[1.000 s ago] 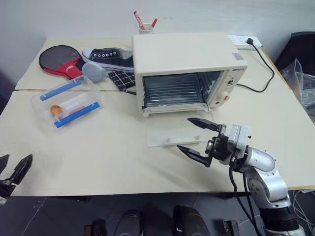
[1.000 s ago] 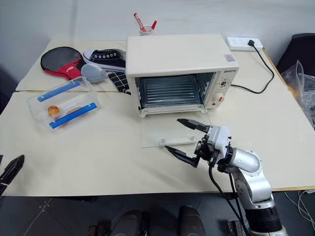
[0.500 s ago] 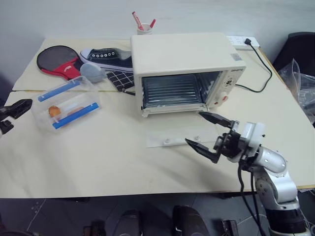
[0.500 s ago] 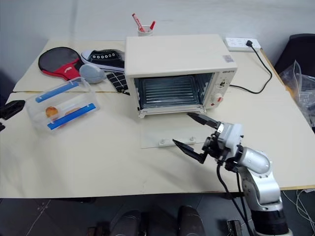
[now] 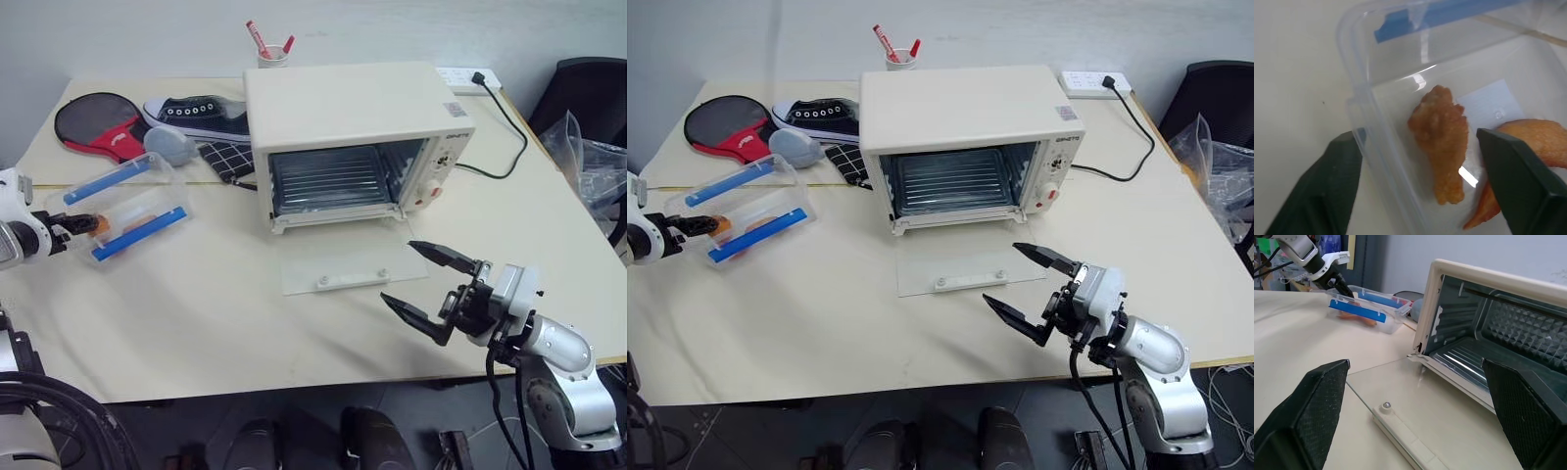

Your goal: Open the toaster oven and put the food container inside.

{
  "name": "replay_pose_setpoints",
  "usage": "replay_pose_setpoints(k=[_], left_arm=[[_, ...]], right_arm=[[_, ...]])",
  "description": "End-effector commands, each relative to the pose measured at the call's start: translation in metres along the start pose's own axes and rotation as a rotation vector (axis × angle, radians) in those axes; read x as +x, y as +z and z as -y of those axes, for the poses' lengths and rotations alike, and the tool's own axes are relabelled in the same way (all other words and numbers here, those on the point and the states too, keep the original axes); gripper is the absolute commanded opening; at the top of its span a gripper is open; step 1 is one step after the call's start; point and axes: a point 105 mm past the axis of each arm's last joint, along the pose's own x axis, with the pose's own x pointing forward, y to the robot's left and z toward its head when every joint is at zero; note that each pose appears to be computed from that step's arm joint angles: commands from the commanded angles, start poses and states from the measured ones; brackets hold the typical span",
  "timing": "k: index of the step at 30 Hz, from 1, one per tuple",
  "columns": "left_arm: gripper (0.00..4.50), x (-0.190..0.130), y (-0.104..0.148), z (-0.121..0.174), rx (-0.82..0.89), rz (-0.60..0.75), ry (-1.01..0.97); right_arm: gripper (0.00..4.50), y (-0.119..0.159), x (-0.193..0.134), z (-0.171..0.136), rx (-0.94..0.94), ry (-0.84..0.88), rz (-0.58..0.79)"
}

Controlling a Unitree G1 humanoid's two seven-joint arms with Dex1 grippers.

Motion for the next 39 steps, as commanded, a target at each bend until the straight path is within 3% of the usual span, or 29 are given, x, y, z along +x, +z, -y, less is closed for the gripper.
replay_pose_setpoints(k=[1,6,10,16,20,26,31,39], left_arm=[[2.35,-0.004,0.007,-0.005,0.017,0.022,0.017],[0.89,-0.005,0.010,-0.004,0.019,0.037,0.001],[0.11,-0.010,0.018,-0.001,0.033,0.065,-0.036],[0.11,-0.035,0.049,0.006,0.116,0.126,-0.067],[0.11,-0.054,0.054,0.026,0.238,0.087,-0.144],[0.11,-0.079,0.021,0.085,0.384,-0.071,-0.357],[0.11,-0.099,-0.024,0.135,0.473,-0.236,-0.516],[0.11,-0.082,-0.043,0.228,0.477,-0.129,-0.757]], right_arm=[[4.50,0.020,0.002,0.003,-0.025,-0.037,0.086],[4.50,0.026,0.008,-0.006,0.000,-0.007,0.145],[4.50,0.024,0.008,-0.009,0.007,0.022,0.147],[4.50,0.019,-0.003,-0.001,0.016,0.006,0.107],[4.50,0.014,-0.014,0.004,0.005,-0.010,0.057],[4.50,0.005,-0.036,0.006,0.004,-0.038,-0.029],[4.50,0.000,-0.051,0.002,0.010,-0.061,-0.086],[4.50,-0.005,-0.069,0.003,0.007,-0.139,-0.141]])
